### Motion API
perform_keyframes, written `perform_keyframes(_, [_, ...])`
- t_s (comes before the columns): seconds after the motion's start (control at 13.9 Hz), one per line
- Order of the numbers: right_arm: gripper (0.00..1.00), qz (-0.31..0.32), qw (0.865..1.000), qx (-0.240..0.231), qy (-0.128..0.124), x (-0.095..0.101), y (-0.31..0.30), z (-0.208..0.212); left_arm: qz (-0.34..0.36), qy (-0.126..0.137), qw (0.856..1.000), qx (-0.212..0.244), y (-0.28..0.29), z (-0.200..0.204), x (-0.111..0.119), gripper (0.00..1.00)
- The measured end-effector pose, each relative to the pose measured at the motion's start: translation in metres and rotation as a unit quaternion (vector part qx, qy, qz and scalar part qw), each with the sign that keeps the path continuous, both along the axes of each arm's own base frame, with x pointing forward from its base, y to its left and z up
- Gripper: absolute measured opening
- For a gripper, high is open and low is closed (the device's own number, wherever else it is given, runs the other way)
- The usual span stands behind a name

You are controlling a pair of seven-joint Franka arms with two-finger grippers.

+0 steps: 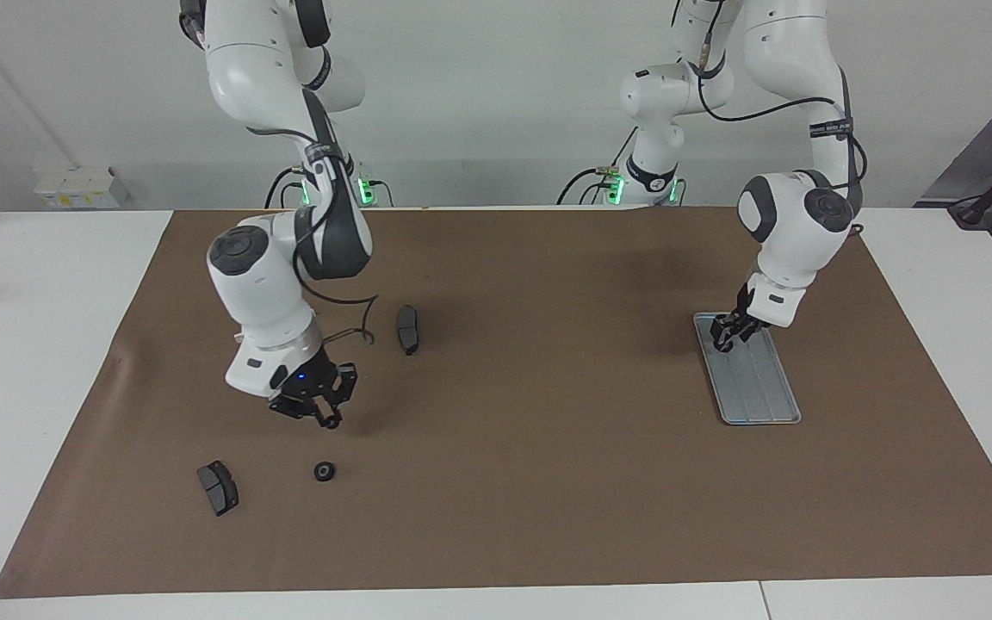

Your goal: Pick bearing gear from pile to tray

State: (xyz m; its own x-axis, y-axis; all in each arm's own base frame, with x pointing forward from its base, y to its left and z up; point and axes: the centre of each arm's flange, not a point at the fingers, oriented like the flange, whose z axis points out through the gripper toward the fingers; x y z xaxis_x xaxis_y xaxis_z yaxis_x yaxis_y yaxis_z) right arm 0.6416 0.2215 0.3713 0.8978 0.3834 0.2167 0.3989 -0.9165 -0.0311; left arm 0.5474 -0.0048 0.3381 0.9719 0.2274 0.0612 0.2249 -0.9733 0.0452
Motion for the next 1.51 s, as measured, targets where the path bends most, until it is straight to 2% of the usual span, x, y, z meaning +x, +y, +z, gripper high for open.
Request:
perform_keyframes(0.29, [0.23, -0.009, 0.999, 0.036, -0.022, -0.048, 0.120, 0.009, -0.009, -0.037, 0.999, 0.000, -0.006, 0.065, 0.031, 1.00])
perform_keyframes(0.5, [0.23, 0.008, 0.998, 0.054, -0.035, -0.078, 0.174, 0.011, -0.030, -0.063, 0.998, -0.002, -0.031, 0.100, 0.044, 1.00])
perform_keyframes(0.65, [0.23, 0.027, 0.997, 0.060, -0.041, -0.094, 0.201, 0.003, -0.041, -0.063, 0.997, -0.003, -0.044, 0.102, 0.045, 1.00])
perform_keyframes(0.79, [0.23, 0.029, 0.997, 0.062, -0.036, -0.108, 0.222, -0.013, -0.054, -0.059, 0.997, -0.004, -0.062, 0.100, 0.043, 1.00])
perform_keyframes(0.86, [0.31, 0.025, 0.997, 0.063, -0.033, -0.111, 0.226, -0.019, -0.055, -0.054, 0.997, -0.006, -0.073, 0.098, 0.041, 1.00])
perform_keyframes(1.08, [0.65, 0.018, 0.997, 0.063, -0.034, -0.107, 0.223, -0.018, -0.045, -0.036, 0.998, -0.011, -0.112, 0.095, 0.032, 1.00])
perform_keyframes(1.29, [0.99, 0.001, 0.997, 0.063, -0.043, -0.088, 0.203, -0.012, -0.015, -0.025, 0.999, -0.018, -0.156, 0.088, 0.019, 1.00])
perform_keyframes(1.36, [1.00, -0.005, 0.997, 0.058, -0.048, -0.074, 0.185, -0.011, 0.000, -0.021, 1.000, -0.021, -0.175, 0.083, 0.013, 1.00])
perform_keyframes(1.51, [1.00, -0.007, 0.997, 0.043, -0.066, -0.032, 0.125, -0.005, 0.028, -0.017, 0.999, -0.027, -0.220, 0.064, 0.004, 1.00])
